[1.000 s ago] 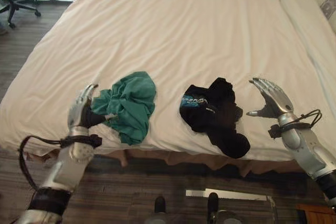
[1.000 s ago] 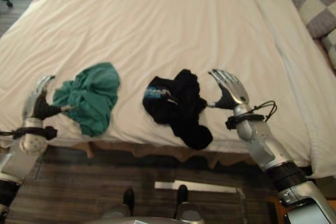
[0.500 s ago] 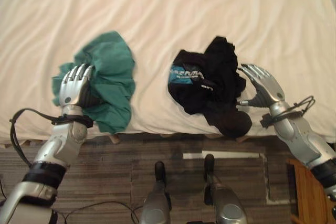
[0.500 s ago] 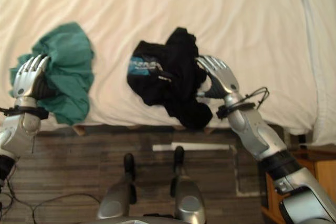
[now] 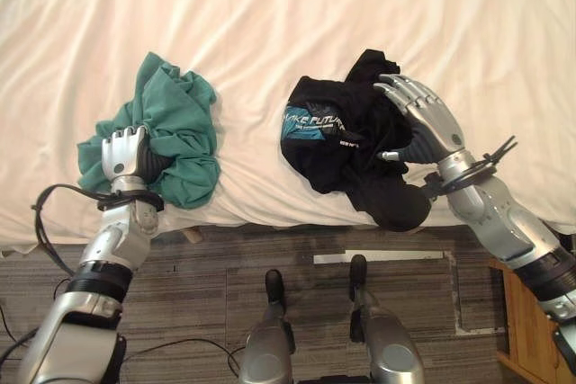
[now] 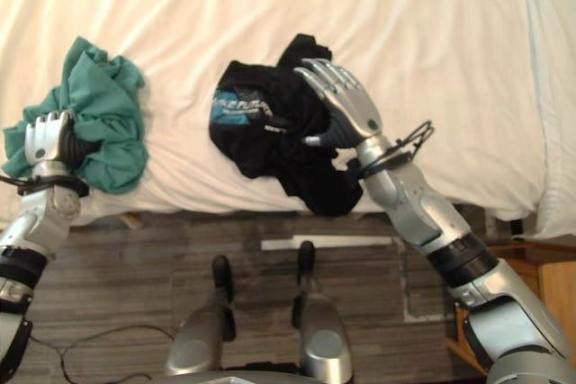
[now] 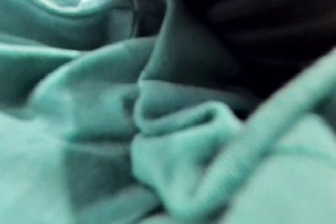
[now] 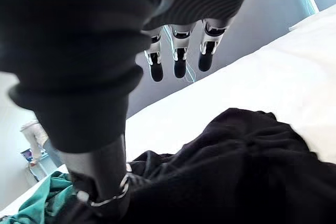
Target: Tidy up the quilt and then pick up the clothes from the bed and put them into the laundry hamper.
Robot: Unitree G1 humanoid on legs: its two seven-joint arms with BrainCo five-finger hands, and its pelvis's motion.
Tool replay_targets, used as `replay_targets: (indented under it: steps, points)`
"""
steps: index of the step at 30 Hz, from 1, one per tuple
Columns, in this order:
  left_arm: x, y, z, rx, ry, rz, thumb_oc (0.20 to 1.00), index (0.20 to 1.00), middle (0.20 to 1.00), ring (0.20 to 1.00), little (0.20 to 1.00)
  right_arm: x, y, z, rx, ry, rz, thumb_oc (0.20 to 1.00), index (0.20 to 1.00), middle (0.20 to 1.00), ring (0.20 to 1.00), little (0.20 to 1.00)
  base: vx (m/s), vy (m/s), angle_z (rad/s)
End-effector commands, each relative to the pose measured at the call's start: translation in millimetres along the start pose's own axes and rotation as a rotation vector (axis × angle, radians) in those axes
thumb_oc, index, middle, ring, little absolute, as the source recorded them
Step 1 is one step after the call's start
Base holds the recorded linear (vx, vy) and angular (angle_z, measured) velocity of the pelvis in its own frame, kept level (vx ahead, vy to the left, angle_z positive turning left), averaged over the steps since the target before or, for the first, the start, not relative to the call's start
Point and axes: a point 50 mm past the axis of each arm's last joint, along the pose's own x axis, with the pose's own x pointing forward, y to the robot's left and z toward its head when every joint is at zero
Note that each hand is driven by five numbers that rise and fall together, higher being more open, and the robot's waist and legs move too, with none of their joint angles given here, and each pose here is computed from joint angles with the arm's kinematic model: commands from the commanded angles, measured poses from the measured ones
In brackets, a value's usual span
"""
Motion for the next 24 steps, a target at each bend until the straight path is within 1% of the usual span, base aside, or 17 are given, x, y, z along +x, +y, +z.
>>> replay_targets:
  steps: [1,3,4,5,7,8,9,11,13,14,17,18,19,20,21,23,24]
  points:
    - [-68,-86,-21,-0.17,0.16,-0.308,0.2,0.2,0.2,0.2,0.2,16,27,17,0.112,-0.027,0.059,1.0,1.0,1.0,1.0,1.0,0.0,0.0,0.0]
    - [-74,-91,-19,-0.216,0.173,-0.316,0.2,0.2,0.2,0.2,0.2,16,39,14,0.113,0.001,0.106,1.0,1.0,1.0,1.0,1.0,0.01,-0.006,0.03]
    - [-86,-103,-13,-0.33,0.202,-0.335,0.2,0.2,0.2,0.2,0.2,9,75,8,0.145,0.094,0.234,1.0,1.0,1.0,1.0,1.0,0.02,-0.018,0.04]
    - [-91,-108,-11,-0.37,0.218,-0.345,0.2,0.2,0.2,0.2,0.2,2,94,3,0.154,0.153,0.3,1.0,1.0,1.0,1.0,1.0,0.02,-0.008,0.08]
    - [-97,-108,2,-0.461,0.189,-0.348,0.2,0.2,0.2,0.2,0.2,-20,131,-7,0.145,0.279,0.433,1.0,1.0,1.0,1.0,1.0,0.01,0.003,0.17]
    - [-97,-107,1,-0.46,0.192,-0.348,0.2,0.2,0.2,0.2,0.2,-20,132,-6,0.147,0.277,0.433,1.0,1.0,1.0,1.0,1.0,0.01,0.0,0.25]
    - [-100,-105,6,-0.524,0.166,-0.346,0.2,0.2,0.2,0.2,0.2,-40,152,-13,0.163,0.382,0.513,1.0,1.0,1.0,1.0,1.0,-0.02,0.005,0.25]
    - [-109,-107,1,-0.562,0.191,-0.371,0.2,0.2,0.2,0.2,0.2,-61,170,-23,0.173,0.508,0.605,0.2,0.2,0.2,0.2,0.2,-0.01,0.007,0.25]
    - [-117,-107,-3,-0.652,0.242,-0.364,0.2,0.2,0.2,0.2,0.2,-75,177,-28,0.311,0.656,0.588,0.2,0.2,0.2,0.2,0.2,-0.03,0.04,0.35]
    - [-127,-108,-5,-0.761,0.276,-0.372,0.2,0.2,0.2,0.2,0.2,-96,180,-27,0.517,0.784,0.531,0.2,0.2,0.2,0.2,0.2,-0.04,0.077,0.23]
    - [-141,-106,-12,-0.755,0.276,-0.429,0.2,0.2,0.2,0.2,0.2,-137,186,-22,0.655,0.868,0.548,0.2,0.2,0.2,0.2,0.2,0.03,0.051,0.6]
    - [-147,-108,-14,-0.804,0.3,-0.463,0.2,0.2,0.2,0.2,0.2,-177,192,-14,0.8,0.991,0.558,0.2,0.2,0.2,0.2,0.2,0.07,0.039,1.42]
    - [-151,-111,-17,-0.824,0.334,-0.468,0.2,0.2,0.2,0.2,0.2,-181,197,-10,0.872,1.028,0.543,0.2,0.2,0.2,0.2,0.2,0.06,0.042,1.63]
    - [-151,-111,-17,-0.824,0.334,-0.468,0.2,0.2,0.2,0.2,0.2,-181,197,-10,0.872,1.028,0.543,0.2,0.2,0.2,0.2,0.2,0.08,-0.096,1.91]
    - [-159,-114,-26,-0.859,0.394,-0.453,0.2,0.2,0.2,0.2,0.2,-186,198,-5,1.034,1.081,0.466,0.2,0.2,0.2,0.2,0.2,0.03,-0.09,0.88]
    - [-162,-112,-27,-0.925,0.426,-0.409,0.2,0.2,0.2,0.2,0.2,-186,191,-7,1.169,1.108,0.343,0.2,0.2,0.2,0.2,0.2,-0.02,-0.074,0.27]
    - [-162,-112,-27,-0.925,0.426,-0.409,0.2,0.2,0.2,0.2,0.2,-186,191,-7,1.169,1.108,0.343,0.2,0.2,0.2,0.2,0.2,-0.15,0.049,0.66]
